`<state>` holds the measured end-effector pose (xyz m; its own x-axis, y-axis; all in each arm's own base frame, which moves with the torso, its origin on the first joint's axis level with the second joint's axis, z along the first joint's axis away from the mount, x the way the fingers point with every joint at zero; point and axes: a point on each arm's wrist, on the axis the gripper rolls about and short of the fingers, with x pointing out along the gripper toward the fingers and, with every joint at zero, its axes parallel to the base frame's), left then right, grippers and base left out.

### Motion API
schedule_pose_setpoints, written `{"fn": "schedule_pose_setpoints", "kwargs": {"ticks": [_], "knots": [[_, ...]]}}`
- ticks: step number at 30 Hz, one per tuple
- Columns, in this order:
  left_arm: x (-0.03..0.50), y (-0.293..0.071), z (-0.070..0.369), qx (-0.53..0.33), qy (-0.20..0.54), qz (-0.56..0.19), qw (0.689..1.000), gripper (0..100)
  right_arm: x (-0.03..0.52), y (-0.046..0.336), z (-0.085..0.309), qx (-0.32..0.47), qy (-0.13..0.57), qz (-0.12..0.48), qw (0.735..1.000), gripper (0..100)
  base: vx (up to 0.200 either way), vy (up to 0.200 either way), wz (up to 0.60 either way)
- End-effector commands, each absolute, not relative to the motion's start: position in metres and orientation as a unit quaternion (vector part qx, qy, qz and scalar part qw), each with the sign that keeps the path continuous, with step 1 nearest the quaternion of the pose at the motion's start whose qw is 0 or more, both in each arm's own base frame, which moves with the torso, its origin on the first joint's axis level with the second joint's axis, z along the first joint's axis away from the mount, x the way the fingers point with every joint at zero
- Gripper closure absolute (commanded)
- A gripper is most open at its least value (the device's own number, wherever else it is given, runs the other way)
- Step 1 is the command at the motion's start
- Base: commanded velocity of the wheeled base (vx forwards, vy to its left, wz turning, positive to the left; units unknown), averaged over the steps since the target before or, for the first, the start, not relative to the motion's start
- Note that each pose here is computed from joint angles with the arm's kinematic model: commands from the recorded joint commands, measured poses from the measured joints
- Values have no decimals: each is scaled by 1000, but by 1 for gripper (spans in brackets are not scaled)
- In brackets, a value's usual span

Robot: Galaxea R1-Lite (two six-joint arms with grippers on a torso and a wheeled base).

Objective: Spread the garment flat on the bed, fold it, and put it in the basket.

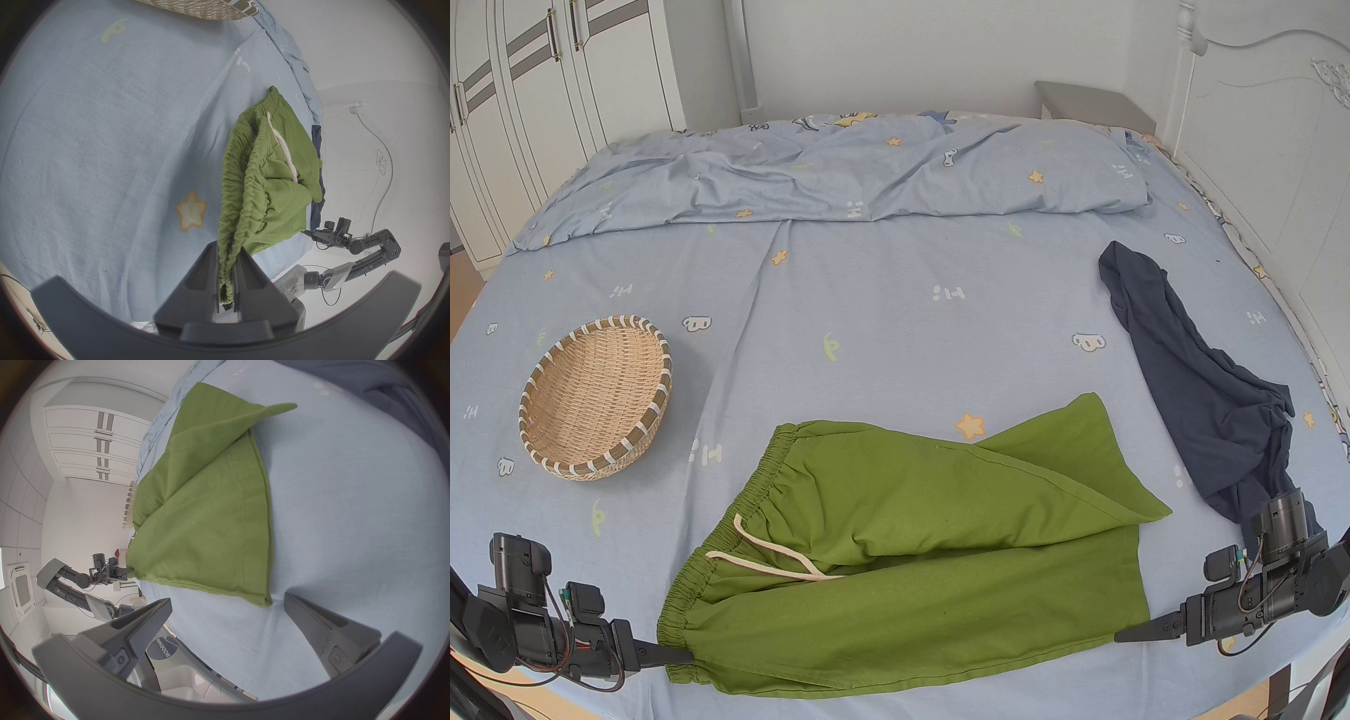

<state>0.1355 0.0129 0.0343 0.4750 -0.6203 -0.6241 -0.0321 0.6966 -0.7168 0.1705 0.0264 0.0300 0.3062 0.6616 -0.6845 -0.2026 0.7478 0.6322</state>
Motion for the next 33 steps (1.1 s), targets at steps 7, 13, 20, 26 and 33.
{"fn": "schedule_pose_setpoints", "kwargs": {"ticks": [7, 13, 20, 26, 33], "knots": [[133, 12, 33, -343, 480, -187, 786, 100, 177, 28, 23, 250, 517, 315, 756, 0, 0, 0, 0], [133, 12, 33, -343, 480, -187, 785, 100, 179, 28, 19, 252, 518, 314, 755, 0, 0, 0, 0], [133, 12, 34, -343, 480, -187, 786, 100, 185, 20, 17, 264, 511, 297, 762, 100, 0, 0, 0], [133, 12, 33, -343, 481, -188, 785, 100, 188, 13, 17, 274, 499, 287, 770, 100, 0, 0, 0], [133, 12, 33, -344, 483, -186, 784, 100, 187, 11, 16, 277, 499, 281, 771, 100, 0, 0, 0]]}}
